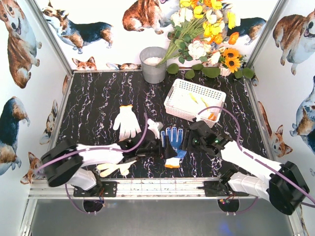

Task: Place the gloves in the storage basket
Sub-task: Adjust the glove at the center of the board.

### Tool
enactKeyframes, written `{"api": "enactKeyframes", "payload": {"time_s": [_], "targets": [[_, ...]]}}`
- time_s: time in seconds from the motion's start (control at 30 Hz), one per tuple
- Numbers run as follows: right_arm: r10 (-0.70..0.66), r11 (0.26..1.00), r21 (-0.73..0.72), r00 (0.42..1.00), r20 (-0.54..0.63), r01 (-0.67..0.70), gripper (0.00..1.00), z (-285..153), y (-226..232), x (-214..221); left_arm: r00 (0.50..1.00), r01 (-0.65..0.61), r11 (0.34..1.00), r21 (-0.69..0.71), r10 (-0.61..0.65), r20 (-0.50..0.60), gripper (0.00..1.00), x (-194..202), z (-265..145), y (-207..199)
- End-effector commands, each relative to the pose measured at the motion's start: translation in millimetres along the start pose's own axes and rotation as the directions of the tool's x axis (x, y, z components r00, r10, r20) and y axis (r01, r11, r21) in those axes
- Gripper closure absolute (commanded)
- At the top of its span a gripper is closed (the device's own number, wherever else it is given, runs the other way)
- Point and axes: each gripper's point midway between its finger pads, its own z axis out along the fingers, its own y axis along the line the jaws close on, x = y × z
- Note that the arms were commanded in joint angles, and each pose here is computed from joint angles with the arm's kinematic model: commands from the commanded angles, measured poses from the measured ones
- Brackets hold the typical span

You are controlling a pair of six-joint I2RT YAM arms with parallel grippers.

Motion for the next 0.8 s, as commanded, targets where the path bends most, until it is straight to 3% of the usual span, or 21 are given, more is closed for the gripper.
{"api": "enactKeyframes", "payload": {"time_s": [0.0, 0.13, 0.33, 0.5, 0.67, 0.77], "targets": [[0.019, 0.990, -0.139, 0.997, -0.078, -0.030, 0.52, -13.9, 27.7, 11.4, 0.995, -0.082, 0.982, -0.169, 0.090, 0.042, 0.15, -22.9, -27.7, 15.1], [0.032, 0.988, -0.150, 0.995, -0.095, -0.046, 0.50, -20.5, 32.6, 13.6, 0.985, -0.116, 0.950, -0.290, 0.148, 0.090, 0.00, -51.6, -68.2, 24.2], [-0.014, 0.986, -0.169, 0.996, -0.087, -0.001, 0.49, -41.9, 45.1, 3.7, 0.970, -0.008, 0.884, -0.468, 0.120, 0.210, 0.00, -105.6, -139.0, 66.6], [-0.040, 0.985, -0.171, 0.998, -0.048, 0.031, 0.48, -58.0, 52.4, -9.8, 0.947, 0.081, 0.850, -0.521, 0.097, 0.306, 0.00, -152.2, -175.4, 113.8], [-0.038, 0.980, -0.198, 0.999, -0.021, 0.033, 0.47, -66.1, 61.0, -17.7, 0.960, 0.110, 0.812, -0.573, 0.062, 0.272, 0.00, -194.9, -179.5, 177.7], [-0.040, 0.981, -0.192, 0.999, -0.008, 0.038, 0.47, -67.3, 60.0, -19.9, 0.969, 0.106, 0.799, -0.592, 0.050, 0.241, 0.06, -211.0, -174.0, 209.1]]}}
